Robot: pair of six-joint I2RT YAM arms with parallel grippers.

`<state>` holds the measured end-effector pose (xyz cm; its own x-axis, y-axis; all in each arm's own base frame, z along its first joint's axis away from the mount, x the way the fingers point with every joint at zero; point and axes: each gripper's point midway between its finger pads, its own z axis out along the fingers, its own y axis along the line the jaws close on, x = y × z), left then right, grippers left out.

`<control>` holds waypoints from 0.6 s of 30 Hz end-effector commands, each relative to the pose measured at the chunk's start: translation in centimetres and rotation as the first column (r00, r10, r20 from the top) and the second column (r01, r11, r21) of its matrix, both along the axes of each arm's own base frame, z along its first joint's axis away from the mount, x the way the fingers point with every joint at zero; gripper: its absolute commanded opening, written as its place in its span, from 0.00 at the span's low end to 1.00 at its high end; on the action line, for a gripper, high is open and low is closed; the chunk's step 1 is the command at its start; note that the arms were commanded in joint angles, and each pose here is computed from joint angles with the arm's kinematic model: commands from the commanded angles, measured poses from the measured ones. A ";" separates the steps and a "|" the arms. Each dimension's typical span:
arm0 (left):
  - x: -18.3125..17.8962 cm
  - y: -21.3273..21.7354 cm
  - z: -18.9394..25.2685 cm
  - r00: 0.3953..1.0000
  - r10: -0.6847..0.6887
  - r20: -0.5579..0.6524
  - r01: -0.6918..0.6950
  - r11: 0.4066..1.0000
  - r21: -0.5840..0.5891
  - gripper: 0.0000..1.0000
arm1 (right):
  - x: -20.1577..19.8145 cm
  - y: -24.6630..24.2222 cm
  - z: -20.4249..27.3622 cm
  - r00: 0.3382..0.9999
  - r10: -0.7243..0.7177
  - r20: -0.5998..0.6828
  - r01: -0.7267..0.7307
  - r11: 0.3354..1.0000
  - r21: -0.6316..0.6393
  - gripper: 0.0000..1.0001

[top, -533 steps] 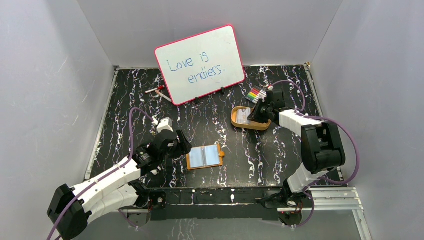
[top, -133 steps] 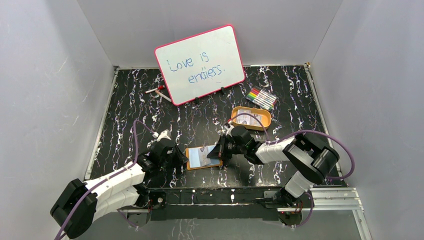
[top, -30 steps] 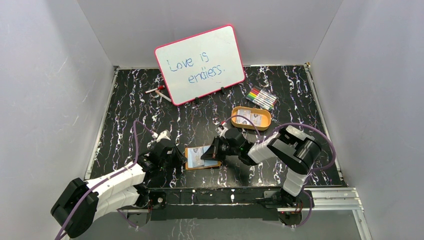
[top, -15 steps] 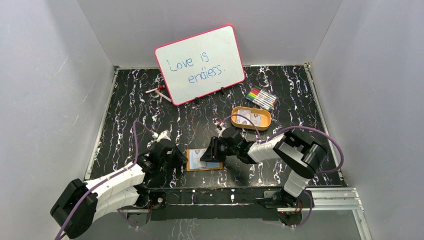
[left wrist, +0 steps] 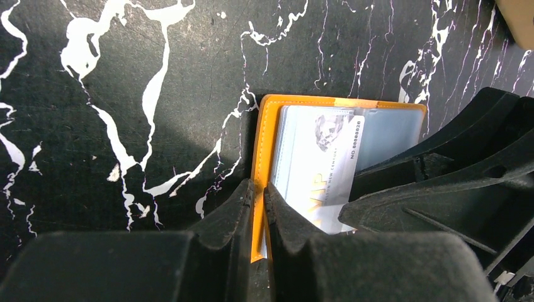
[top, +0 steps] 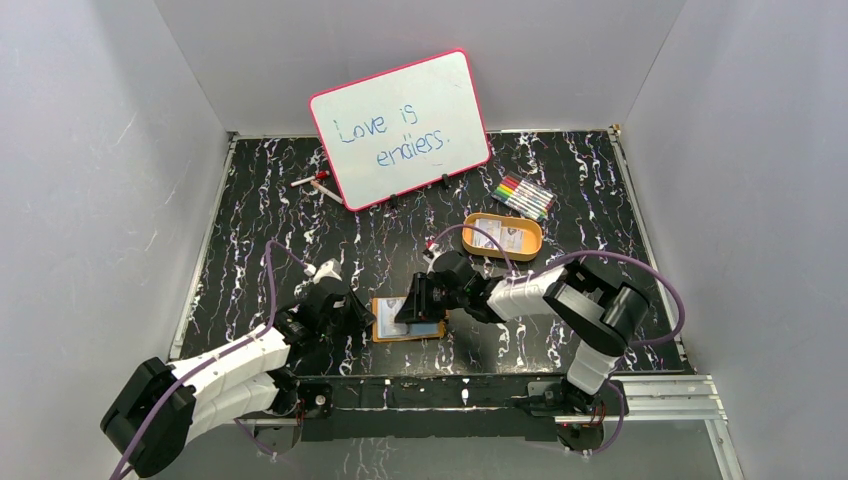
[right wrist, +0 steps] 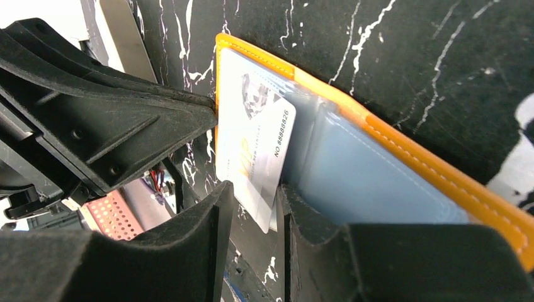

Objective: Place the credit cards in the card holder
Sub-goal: Insert the credit card into the card holder.

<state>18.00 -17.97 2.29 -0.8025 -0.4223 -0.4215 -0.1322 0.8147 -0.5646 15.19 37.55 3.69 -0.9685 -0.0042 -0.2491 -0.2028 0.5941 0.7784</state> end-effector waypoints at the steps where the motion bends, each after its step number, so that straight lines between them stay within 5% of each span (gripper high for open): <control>1: 0.0 -0.4 0.2 1.000 -0.010 0.006 0.010 1.000 -0.029 0.10 | 0.1 1.8 1.2 0.998 0.046 0.042 -0.047 0.998 0.032 0.39; 12: 0.0 -0.4 0.1 1.000 -0.007 0.002 0.007 1.000 -0.024 0.09 | 0.0 2.7 1.5 0.995 0.081 0.055 -0.084 0.996 0.043 0.39; 18: 0.5 1.1 1.1 0.998 0.034 0.046 -0.035 0.999 0.030 0.09 | 1.1 0.9 2.6 0.994 0.036 0.104 -0.028 0.997 -0.074 0.43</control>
